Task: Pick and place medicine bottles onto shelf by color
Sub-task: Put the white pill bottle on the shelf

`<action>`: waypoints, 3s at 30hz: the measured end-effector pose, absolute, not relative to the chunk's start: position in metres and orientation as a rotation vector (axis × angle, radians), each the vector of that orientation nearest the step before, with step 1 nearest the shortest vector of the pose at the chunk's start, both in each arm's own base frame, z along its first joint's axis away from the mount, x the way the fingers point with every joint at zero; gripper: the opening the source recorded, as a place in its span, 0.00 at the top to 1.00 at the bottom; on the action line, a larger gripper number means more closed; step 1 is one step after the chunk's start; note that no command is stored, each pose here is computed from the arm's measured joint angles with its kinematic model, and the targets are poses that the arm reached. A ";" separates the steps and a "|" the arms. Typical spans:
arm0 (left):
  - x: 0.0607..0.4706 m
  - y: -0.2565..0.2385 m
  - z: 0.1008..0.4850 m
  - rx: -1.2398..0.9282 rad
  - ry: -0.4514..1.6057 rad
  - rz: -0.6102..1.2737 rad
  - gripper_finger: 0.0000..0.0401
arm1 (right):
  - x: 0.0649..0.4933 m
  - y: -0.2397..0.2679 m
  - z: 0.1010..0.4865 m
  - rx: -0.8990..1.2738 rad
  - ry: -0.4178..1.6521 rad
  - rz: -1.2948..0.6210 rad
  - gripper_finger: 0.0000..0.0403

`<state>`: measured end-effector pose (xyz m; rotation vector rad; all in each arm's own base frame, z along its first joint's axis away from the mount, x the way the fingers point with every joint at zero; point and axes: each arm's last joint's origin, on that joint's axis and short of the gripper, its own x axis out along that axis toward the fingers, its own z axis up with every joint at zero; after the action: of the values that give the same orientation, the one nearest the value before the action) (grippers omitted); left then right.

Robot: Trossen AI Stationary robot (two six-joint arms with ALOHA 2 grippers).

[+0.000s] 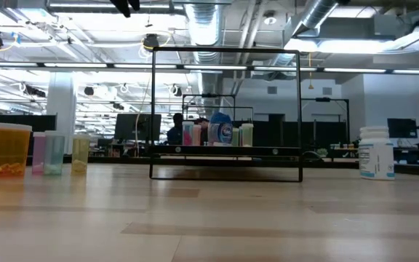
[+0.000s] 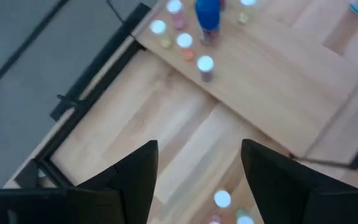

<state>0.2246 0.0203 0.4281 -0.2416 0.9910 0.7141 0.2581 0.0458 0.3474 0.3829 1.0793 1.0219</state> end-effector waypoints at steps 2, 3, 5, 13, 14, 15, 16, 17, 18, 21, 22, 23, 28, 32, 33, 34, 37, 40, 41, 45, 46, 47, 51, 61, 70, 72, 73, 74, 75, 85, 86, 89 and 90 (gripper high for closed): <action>0.225 0.020 0.428 -0.226 0.968 0.757 0.46 | 0.244 0.036 0.350 0.329 0.928 1.011 0.37; 0.226 0.019 0.428 -0.214 0.963 0.770 0.46 | 0.235 0.032 0.349 0.311 0.871 0.995 0.37; 0.227 0.019 0.428 -0.189 0.967 0.771 0.46 | 0.218 0.025 0.342 0.273 0.823 0.887 0.37; 0.228 0.024 0.429 -0.073 0.986 0.742 0.46 | 0.153 -0.018 0.327 0.349 0.867 -0.194 0.40; 0.229 0.026 0.429 -0.064 0.980 0.742 0.46 | 0.150 -0.020 0.326 0.401 0.857 -0.247 0.40; 0.229 0.026 0.429 -0.056 0.978 0.741 0.46 | 0.147 -0.021 0.324 0.450 0.857 -0.281 0.40; 0.229 0.027 0.430 -0.049 0.978 0.738 0.46 | 0.145 -0.021 0.321 0.484 0.860 -0.295 0.40; 0.230 0.027 0.430 -0.045 0.973 0.736 0.46 | 0.144 -0.020 0.318 0.510 0.868 -0.296 0.40; 0.230 0.027 0.430 -0.042 0.970 0.734 0.46 | 0.144 -0.019 0.315 0.528 0.879 -0.300 0.40; 0.230 0.027 0.430 -0.034 0.967 0.749 0.46 | 0.150 -0.019 0.302 0.571 0.929 -0.364 0.41; 0.230 0.028 0.430 -0.032 0.963 0.759 0.46 | 0.153 -0.019 0.297 0.581 0.946 -0.387 0.41; 0.230 0.028 0.430 -0.030 0.961 0.767 0.46 | 0.155 -0.019 0.293 0.588 0.969 -0.406 0.41; 0.229 0.028 0.430 -0.028 0.962 0.772 0.46 | 0.169 -0.019 0.273 0.627 1.099 -0.481 0.41; 0.229 0.028 0.430 -0.029 0.962 0.773 0.46 | 0.177 -0.021 0.261 0.602 1.184 -0.553 0.41; 0.229 0.028 0.430 -0.029 0.961 0.773 0.46 | 0.180 -0.022 0.258 0.593 1.201 -0.566 0.41; 0.229 0.028 0.430 -0.029 0.962 0.772 0.46 | 0.182 -0.022 0.255 0.588 1.216 -0.573 0.41; 0.229 0.028 0.430 -0.036 0.964 0.763 0.46 | 0.188 -0.022 0.249 0.580 1.253 -0.580 0.41; 0.229 0.028 0.430 -0.037 0.966 0.762 0.46 | 0.193 -0.020 0.243 0.563 1.289 -0.577 0.40; 0.229 0.028 0.430 -0.036 0.968 0.763 0.46 | 0.194 -0.020 0.241 0.559 1.302 -0.577 0.40; 0.229 0.028 0.430 -0.036 0.968 0.763 0.46 | 0.199 -0.017 0.235 0.539 1.345 -0.572 0.40; 0.229 0.028 0.430 -0.036 0.968 0.763 0.46 | 0.200 -0.016 0.233 0.534 1.356 -0.572 0.40; 0.229 0.028 0.430 -0.036 0.968 0.763 0.46 | 0.201 -0.016 0.231 0.530 1.365 -0.572 0.40; 0.229 0.028 0.430 -0.036 0.968 0.762 0.46 | 0.206 -0.013 0.225 0.506 1.400 -0.575 0.40; 0.229 0.028 0.430 -0.035 0.971 0.762 0.46 | 0.211 -0.014 0.214 0.427 1.472 -0.582 0.40; 0.229 0.028 0.430 -0.034 0.972 0.762 0.46 | 0.208 -0.013 0.208 0.408 1.508 -0.577 0.44; 0.229 0.028 0.430 -0.034 0.972 0.762 0.46 | 0.207 -0.013 0.206 0.409 1.510 -0.574 0.48; 0.229 0.028 0.430 -0.034 0.972 0.762 0.46 | 0.207 -0.012 0.206 0.411 1.512 -0.570 0.50; 0.229 0.028 0.430 -0.034 0.972 0.762 0.46 | 0.206 -0.012 0.206 0.414 1.516 -0.567 0.53; 0.229 0.028 0.430 -0.034 0.972 0.762 0.46 | 0.206 -0.012 0.206 0.417 1.517 -0.565 0.55; 0.229 0.028 0.430 -0.032 0.973 0.760 0.46 | 0.220 -0.015 0.228 0.418 1.447 -0.490 0.60; 0.229 0.028 0.430 -0.025 0.976 0.757 0.46 | 0.223 -0.017 0.234 0.417 1.429 -0.483 0.59; 0.229 0.027 0.430 -0.004 0.985 0.745 0.46 | 0.231 -0.023 0.254 0.417 1.364 -0.470 0.58; 0.229 0.028 0.430 -0.003 0.985 0.744 0.46 | 0.234 -0.026 0.260 0.416 1.350 -0.472 0.58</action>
<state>0.2288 0.0275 0.4299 -0.0034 0.9853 0.7444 0.2340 -0.0260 0.2602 0.4161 1.3498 -0.4724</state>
